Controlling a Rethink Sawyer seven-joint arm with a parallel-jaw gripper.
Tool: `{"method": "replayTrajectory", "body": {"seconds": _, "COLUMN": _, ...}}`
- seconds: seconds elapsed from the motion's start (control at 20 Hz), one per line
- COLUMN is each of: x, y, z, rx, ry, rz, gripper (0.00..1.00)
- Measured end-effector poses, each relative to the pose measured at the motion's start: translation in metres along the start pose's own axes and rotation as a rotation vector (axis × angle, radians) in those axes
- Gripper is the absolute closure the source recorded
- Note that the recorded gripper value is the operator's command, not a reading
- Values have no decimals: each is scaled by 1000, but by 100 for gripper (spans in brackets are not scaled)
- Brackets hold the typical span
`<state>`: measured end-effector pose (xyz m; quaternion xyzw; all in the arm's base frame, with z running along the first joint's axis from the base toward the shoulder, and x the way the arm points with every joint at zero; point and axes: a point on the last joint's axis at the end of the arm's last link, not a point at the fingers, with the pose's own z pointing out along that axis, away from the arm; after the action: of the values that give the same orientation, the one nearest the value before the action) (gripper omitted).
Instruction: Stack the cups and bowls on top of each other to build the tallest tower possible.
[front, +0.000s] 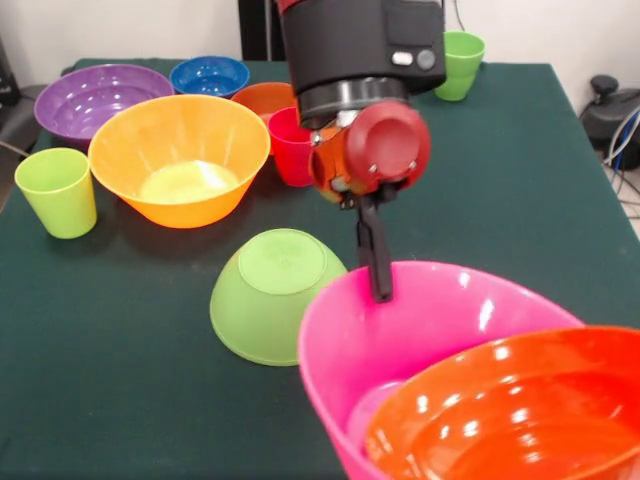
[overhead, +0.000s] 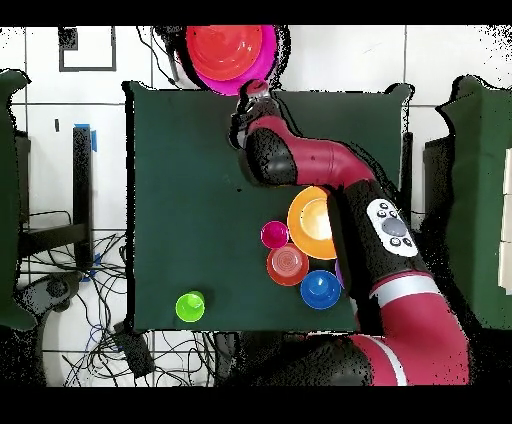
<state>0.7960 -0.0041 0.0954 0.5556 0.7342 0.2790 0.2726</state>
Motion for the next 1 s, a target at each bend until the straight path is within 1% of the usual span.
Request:
{"method": "replayTrajectory", "body": {"seconds": 0.1, "x": 3, "y": 2, "z": -5, "rx": -28, "ry": -5, "rz": -2, "gripper": 100}}
{"method": "replayTrajectory", "body": {"seconds": 0.2, "x": 5, "y": 3, "z": -9, "rx": -47, "ry": -6, "rz": 0, "gripper": 100}}
{"method": "replayTrajectory", "body": {"seconds": 0.25, "x": 5, "y": 5, "z": -14, "rx": -79, "ry": -7, "rz": 6, "gripper": 100}}
{"method": "replayTrajectory", "body": {"seconds": 0.4, "x": 5, "y": 5, "z": -17, "rx": -106, "ry": -1, "rz": 11, "gripper": 100}}
{"method": "replayTrajectory", "body": {"seconds": 0.45, "x": 5, "y": 5, "z": -20, "rx": -124, "ry": 8, "rz": 14, "gripper": 100}}
{"method": "replayTrajectory", "body": {"seconds": 0.5, "x": 6, "y": 4, "z": -21, "rx": -133, "ry": 12, "rz": 14, "gripper": 100}}
{"method": "replayTrajectory", "body": {"seconds": 0.55, "x": 6, "y": 3, "z": -23, "rx": -147, "ry": 22, "rz": 18, "gripper": 100}}
{"method": "replayTrajectory", "body": {"seconds": 0.7, "x": 8, "y": -1, "z": -28, "rx": -174, "ry": 53, "rz": 29, "gripper": 100}}
{"method": "replayTrajectory", "body": {"seconds": 0.75, "x": 9, "y": -5, "z": -31, "rx": -183, "ry": 74, "rz": 38, "gripper": 100}}
{"method": "replayTrajectory", "body": {"seconds": 0.8, "x": 9, "y": -6, "z": -32, "rx": -187, "ry": 83, "rz": 41, "gripper": 100}}
{"method": "replayTrajectory", "body": {"seconds": 1.0, "x": 14, "y": -19, "z": -38, "rx": -213, "ry": 146, "rz": 73, "gripper": 100}}
